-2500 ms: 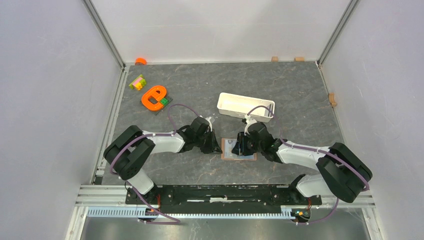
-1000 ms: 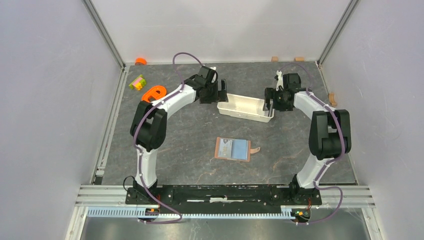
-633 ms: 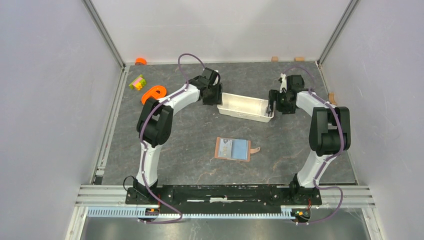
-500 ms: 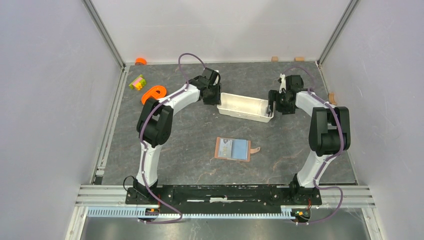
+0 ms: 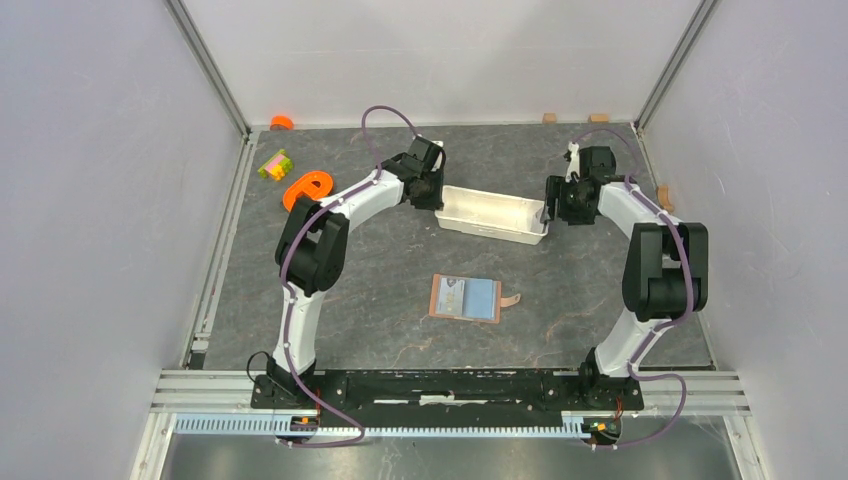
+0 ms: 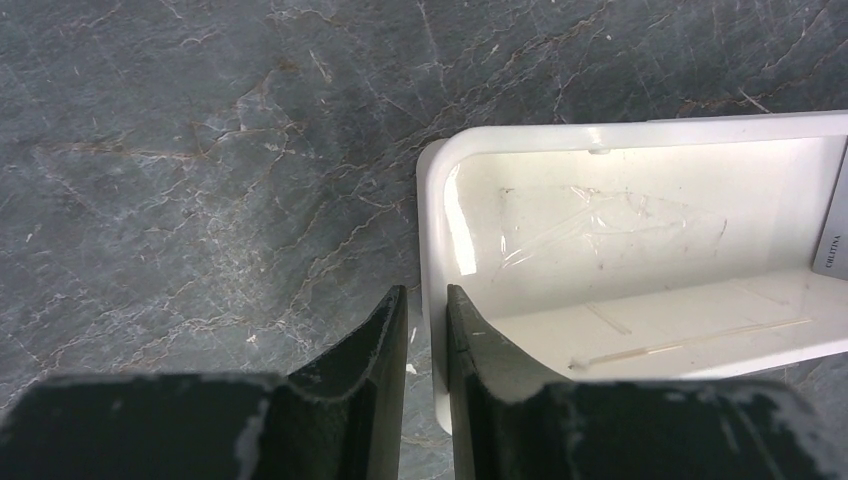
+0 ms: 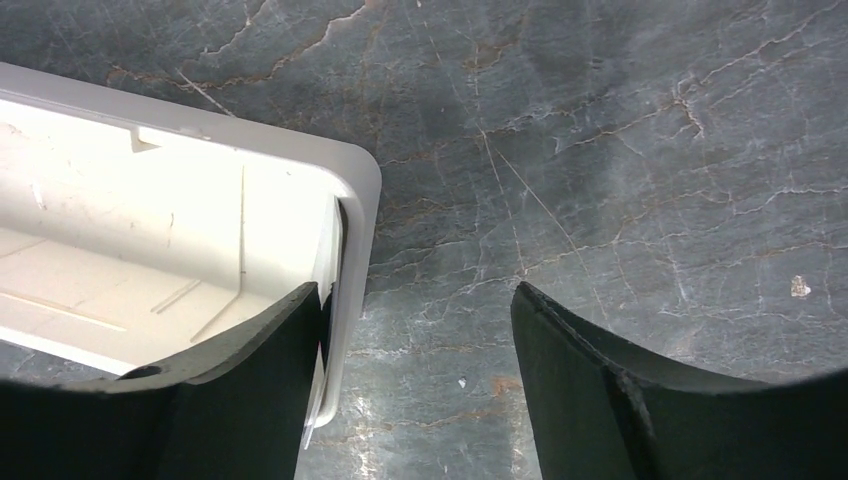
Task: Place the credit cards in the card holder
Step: Pick up the credit card from the storage box.
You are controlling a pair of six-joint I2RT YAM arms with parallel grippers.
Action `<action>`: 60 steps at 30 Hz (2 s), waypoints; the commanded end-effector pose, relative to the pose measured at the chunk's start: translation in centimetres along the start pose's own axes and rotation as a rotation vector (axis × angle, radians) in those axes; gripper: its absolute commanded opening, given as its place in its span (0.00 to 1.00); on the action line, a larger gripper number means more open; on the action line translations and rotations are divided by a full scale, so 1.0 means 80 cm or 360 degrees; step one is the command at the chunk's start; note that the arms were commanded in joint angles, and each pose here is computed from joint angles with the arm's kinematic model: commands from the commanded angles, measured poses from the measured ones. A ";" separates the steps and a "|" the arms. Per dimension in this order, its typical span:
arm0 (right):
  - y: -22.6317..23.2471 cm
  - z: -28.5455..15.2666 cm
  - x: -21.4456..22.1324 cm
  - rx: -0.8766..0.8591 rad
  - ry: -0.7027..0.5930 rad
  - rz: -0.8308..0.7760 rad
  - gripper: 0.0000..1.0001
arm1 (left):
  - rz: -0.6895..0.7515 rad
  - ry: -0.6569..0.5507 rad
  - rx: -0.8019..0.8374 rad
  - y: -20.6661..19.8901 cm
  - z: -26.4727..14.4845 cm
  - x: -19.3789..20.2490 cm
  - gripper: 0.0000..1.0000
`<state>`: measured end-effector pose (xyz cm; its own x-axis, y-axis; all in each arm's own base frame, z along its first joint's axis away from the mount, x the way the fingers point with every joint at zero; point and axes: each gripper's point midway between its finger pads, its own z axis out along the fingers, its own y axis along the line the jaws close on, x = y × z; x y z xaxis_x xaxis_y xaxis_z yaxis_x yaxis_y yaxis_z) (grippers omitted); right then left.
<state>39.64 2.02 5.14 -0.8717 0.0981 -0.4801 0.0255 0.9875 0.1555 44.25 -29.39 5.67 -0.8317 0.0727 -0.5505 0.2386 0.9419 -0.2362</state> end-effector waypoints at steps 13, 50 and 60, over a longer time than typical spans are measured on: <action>0.005 -0.034 -0.030 -0.0073 -0.0137 0.0010 0.33 | 0.0067 -0.0047 -0.0066 0.014 -0.003 -0.013 0.24; 0.225 -0.283 -0.002 -0.1430 -0.0977 -0.0059 0.00 | -0.0197 -0.0726 0.1434 -0.165 -0.334 -0.029 0.83; 0.273 -0.386 0.024 -0.1924 -0.1163 -0.0072 0.00 | -0.0011 -0.0658 0.1838 -0.208 -0.400 0.048 0.84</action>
<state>25.59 19.04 29.40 -0.4642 0.4107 -0.7847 -0.6410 0.4557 0.6177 25.01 -33.56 26.72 -0.7256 -0.2263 -0.6498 0.5807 0.3052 -0.7547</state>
